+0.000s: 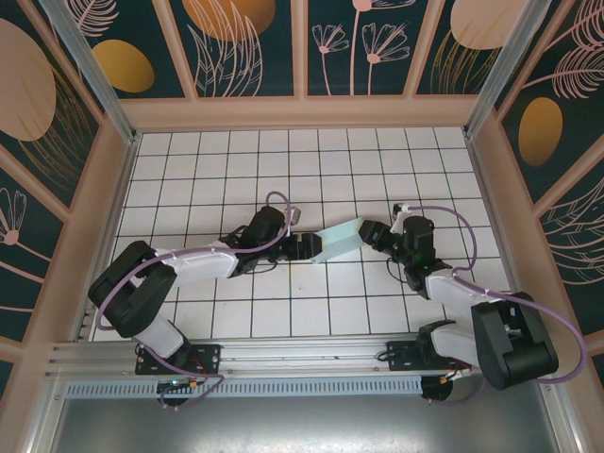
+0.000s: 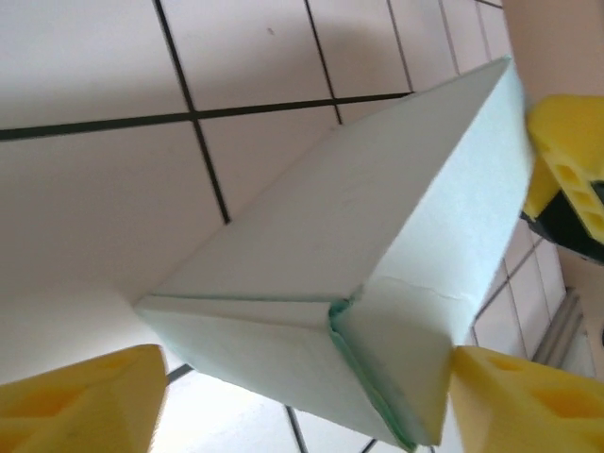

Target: Fold the paper box

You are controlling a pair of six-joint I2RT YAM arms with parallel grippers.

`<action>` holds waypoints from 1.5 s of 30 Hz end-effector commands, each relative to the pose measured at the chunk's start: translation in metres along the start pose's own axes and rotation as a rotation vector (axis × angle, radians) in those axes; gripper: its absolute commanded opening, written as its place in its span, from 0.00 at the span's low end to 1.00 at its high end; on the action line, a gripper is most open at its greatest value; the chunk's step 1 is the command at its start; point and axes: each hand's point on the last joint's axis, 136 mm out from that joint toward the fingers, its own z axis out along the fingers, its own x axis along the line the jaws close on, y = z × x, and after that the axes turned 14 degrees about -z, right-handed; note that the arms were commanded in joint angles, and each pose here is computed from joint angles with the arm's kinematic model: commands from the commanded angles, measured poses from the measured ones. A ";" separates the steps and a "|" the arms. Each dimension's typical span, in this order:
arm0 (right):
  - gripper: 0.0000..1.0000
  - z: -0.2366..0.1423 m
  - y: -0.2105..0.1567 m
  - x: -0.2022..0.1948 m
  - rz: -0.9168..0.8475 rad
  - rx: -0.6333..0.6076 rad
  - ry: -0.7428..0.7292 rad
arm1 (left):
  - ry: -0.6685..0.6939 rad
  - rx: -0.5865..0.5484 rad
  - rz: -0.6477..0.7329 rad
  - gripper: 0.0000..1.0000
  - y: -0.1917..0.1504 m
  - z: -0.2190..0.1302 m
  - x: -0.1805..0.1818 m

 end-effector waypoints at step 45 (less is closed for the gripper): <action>0.67 -0.048 0.024 -0.026 0.013 -0.110 -0.069 | 0.132 0.239 1.030 0.35 0.017 0.075 -0.060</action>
